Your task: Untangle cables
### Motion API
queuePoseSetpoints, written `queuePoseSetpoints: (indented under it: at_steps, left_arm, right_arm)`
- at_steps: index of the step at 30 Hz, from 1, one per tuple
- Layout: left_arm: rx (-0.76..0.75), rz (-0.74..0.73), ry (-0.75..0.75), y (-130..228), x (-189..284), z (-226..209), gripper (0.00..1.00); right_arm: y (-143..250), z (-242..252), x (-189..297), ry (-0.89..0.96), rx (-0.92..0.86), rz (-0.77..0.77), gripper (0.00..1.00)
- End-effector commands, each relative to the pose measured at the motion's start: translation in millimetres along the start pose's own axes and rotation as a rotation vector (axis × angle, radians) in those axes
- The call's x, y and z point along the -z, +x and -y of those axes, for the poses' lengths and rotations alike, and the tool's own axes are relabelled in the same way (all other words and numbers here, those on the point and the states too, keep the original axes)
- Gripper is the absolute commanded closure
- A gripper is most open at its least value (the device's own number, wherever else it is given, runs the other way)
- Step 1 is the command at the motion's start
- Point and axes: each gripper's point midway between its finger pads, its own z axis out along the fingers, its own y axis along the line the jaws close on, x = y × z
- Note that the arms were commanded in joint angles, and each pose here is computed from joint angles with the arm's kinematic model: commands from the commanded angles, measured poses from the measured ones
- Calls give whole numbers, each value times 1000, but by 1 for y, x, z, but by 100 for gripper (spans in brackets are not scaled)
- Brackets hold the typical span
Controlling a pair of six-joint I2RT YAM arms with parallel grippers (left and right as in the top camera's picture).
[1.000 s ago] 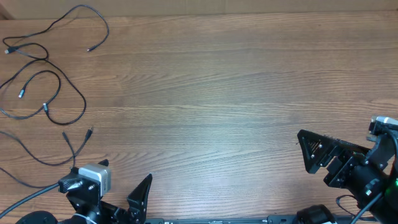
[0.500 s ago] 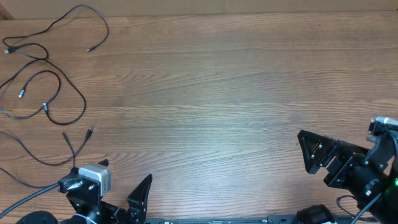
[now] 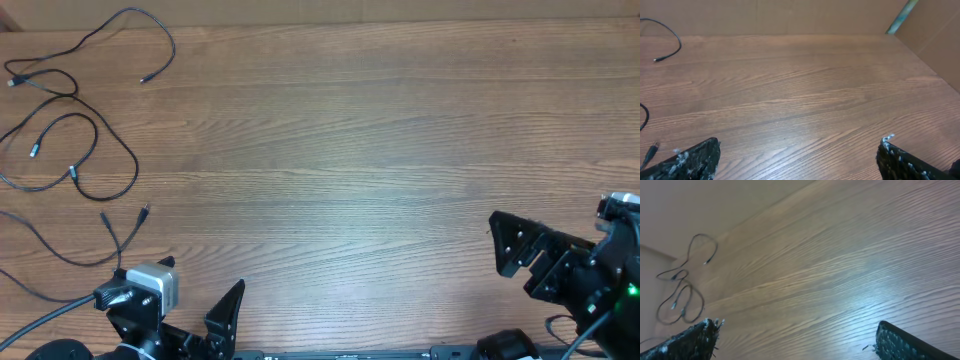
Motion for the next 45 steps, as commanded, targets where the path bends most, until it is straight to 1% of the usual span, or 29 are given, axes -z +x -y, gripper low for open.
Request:
queuePoseSetpoints:
  at_steps: [1, 9, 13, 16, 17, 22, 23, 31, 38, 45]
  left_arm:
    - [2, 10, -6, -2, 3, 0, 1]
    - [2, 10, -6, -2, 3, 0, 0]
    - [2, 10, -6, -2, 3, 0, 0]
    - [2, 10, -6, -2, 3, 0, 0]
    - [2, 10, -6, -2, 3, 0, 0]
    - [2, 10, -6, -2, 3, 0, 0]
    - [2, 10, -6, -2, 3, 0, 0]
    - [2, 10, -6, -2, 3, 0, 0]
    - [2, 10, -6, -2, 3, 0, 0]
    - [2, 10, -6, -2, 3, 0, 0]
  right_arm:
    - [-8, 8, -4, 51, 46, 43, 0]
    - [-10, 14, -23, 38, 180, 109, 0]
    - [-8, 4, -40, -65, 300, 175, 0]
    - [-1, -4, -57, -154, 448, 258, 0]
    - [1, -3, -62, -162, 468, 284, 0]
    - [5, 8, -84, -178, 477, 417, 0]
    - [7, 23, -96, -184, 474, 573, 0]
    - [11, 40, -109, -169, 470, 698, 0]
    - [11, 44, -114, -194, 483, 822, 0]
    - [17, 50, -125, -188, 484, 837, 0]
